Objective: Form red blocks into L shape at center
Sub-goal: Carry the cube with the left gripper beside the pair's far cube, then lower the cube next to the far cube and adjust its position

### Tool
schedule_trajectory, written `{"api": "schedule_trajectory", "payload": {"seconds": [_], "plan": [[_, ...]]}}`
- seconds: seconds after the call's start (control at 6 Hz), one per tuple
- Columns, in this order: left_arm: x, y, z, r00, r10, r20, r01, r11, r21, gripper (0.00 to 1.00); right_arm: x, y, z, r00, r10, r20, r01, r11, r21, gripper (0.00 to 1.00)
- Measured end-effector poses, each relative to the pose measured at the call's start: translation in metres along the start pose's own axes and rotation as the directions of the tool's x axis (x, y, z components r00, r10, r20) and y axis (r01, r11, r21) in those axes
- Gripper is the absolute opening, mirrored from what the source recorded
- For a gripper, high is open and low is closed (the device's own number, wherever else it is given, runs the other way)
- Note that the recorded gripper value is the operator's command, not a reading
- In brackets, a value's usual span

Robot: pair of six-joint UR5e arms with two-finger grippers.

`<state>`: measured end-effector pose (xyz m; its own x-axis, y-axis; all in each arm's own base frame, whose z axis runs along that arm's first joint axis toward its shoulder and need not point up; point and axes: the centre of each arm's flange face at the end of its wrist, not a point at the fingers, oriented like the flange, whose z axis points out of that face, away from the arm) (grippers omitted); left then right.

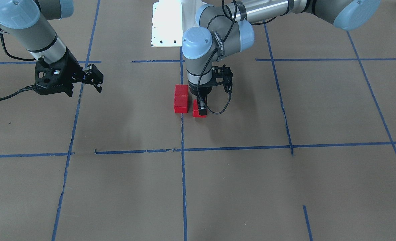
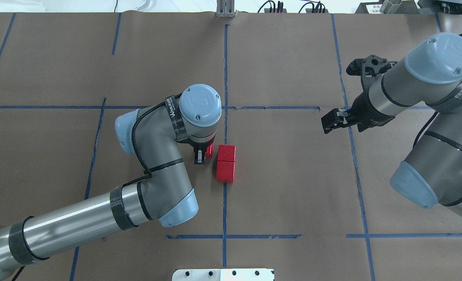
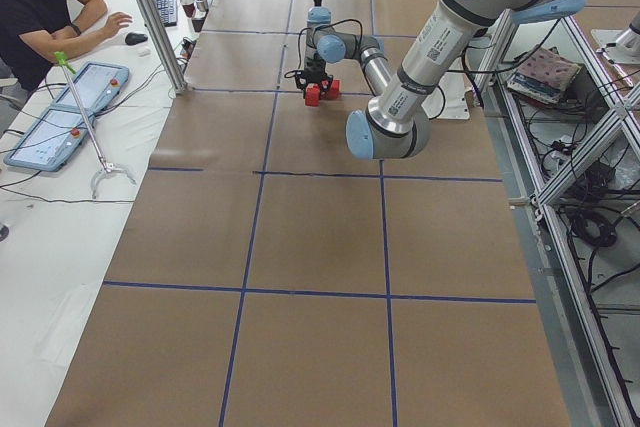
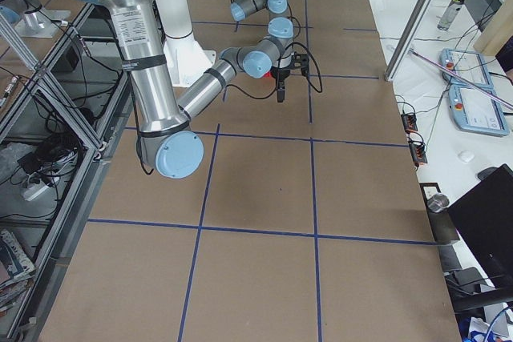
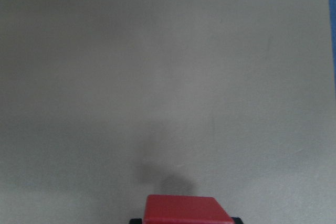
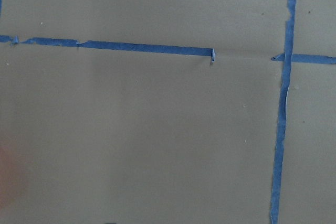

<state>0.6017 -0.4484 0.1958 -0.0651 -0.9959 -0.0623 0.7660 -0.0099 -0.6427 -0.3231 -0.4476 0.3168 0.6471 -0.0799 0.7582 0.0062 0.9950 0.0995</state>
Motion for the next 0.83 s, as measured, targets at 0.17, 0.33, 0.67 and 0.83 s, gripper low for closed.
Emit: {"api": "schedule_trajectory", "payload": {"seconds": [0.17, 0.33, 0.67, 0.83], "plan": [[-0.0029, 0.0017, 0.0001, 1.0, -0.002, 0.02, 0.002, 1.0, 0.001, 0.03, -0.0013, 0.0013, 0.0013, 1.0, -0.003, 0.0, 0.003, 1.0, -0.003, 1.0], [-0.0048, 0.0034, -0.0004, 0.999, -0.003, 0.033, 0.003, 1.0, 0.002, 0.03, -0.0022, 0.0022, 0.0022, 1.0, -0.004, 0.0, 0.004, 1.0, -0.005, 1.0], [-0.006, 0.009, -0.0057, 0.999, -0.006, 0.044, 0.006, 1.0, 0.004, 0.03, -0.0029, 0.0029, 0.0031, 1.0, -0.006, 0.0, 0.006, 1.0, -0.006, 1.0], [-0.0062, 0.0096, -0.0061, 0.999, -0.013, 0.047, 0.013, 1.0, 0.006, 0.03, -0.0031, 0.0031, 0.0032, 1.0, -0.006, 0.0, 0.006, 1.0, -0.006, 1.0]]}}
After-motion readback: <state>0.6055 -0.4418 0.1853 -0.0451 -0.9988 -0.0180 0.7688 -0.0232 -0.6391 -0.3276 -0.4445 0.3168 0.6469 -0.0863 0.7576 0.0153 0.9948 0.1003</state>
